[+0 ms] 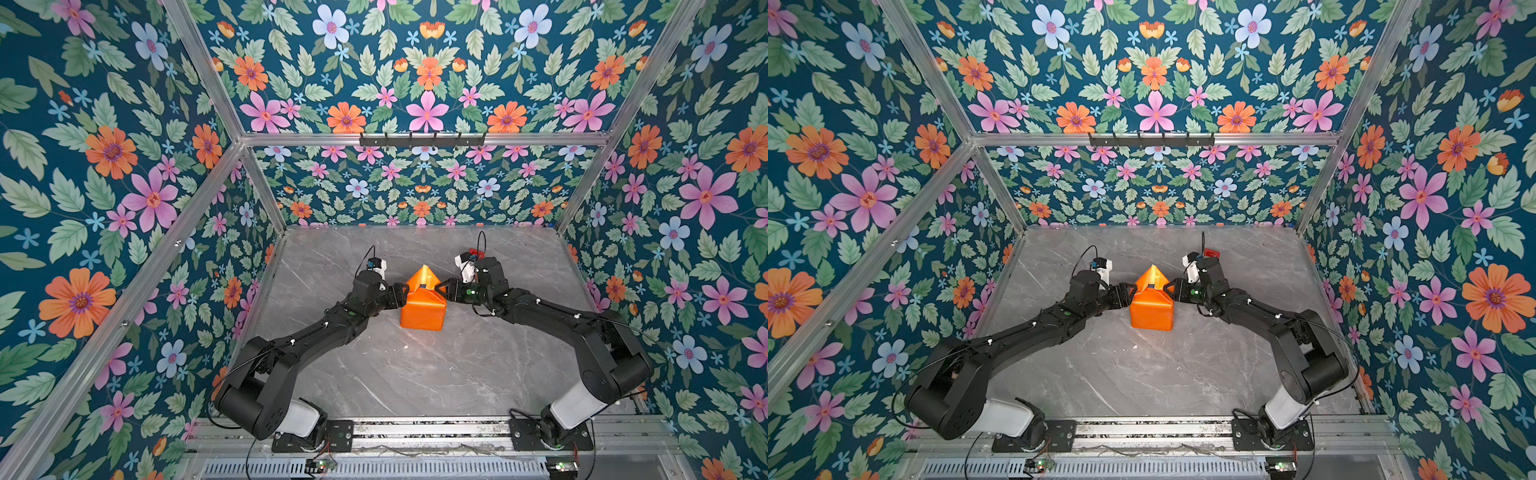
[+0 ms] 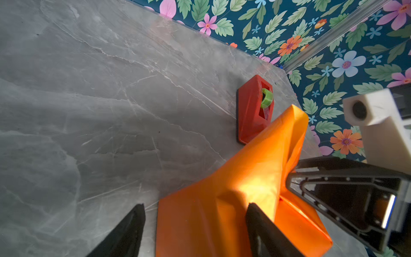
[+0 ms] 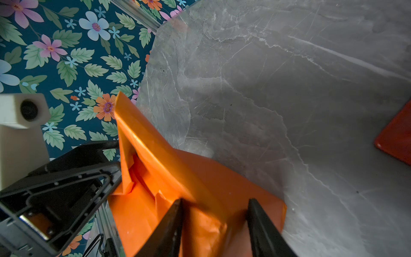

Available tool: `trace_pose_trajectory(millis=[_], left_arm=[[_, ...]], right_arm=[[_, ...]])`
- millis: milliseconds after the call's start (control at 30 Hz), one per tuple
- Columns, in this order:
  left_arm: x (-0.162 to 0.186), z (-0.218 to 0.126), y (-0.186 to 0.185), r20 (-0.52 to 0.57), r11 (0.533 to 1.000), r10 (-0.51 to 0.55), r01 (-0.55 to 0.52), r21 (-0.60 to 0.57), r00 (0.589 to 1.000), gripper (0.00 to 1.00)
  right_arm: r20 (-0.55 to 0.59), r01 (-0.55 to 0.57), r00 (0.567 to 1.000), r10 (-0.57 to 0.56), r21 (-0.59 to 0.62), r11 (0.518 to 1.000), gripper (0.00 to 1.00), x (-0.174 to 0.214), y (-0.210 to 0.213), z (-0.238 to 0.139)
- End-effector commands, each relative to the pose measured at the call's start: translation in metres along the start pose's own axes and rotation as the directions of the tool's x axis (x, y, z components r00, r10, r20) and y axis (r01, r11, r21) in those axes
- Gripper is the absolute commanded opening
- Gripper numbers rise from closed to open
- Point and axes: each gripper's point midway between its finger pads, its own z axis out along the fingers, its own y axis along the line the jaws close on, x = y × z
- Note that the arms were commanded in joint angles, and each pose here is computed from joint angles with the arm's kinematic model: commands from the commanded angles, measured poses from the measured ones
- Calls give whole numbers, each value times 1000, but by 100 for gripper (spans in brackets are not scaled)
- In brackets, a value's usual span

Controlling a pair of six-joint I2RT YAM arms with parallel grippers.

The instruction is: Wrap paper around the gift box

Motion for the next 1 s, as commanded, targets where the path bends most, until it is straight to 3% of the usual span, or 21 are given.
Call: trace_pose_trajectory(millis=[0,533,967], left_arm=[[-2,5,-5,-3,999,33,-33,22,999,74],[5,22,16,13,997,66,-66,-43,998,77],[20,19,13,-11,992,128,-128,17,992,78]], right_arm=[[-89,-31,995,39,92,995,47,27,-22,1],[-86,55,995,-51,42,998,49,23,-11,1],[-101,255,961,-257,-29,966,63,1,10,3]])
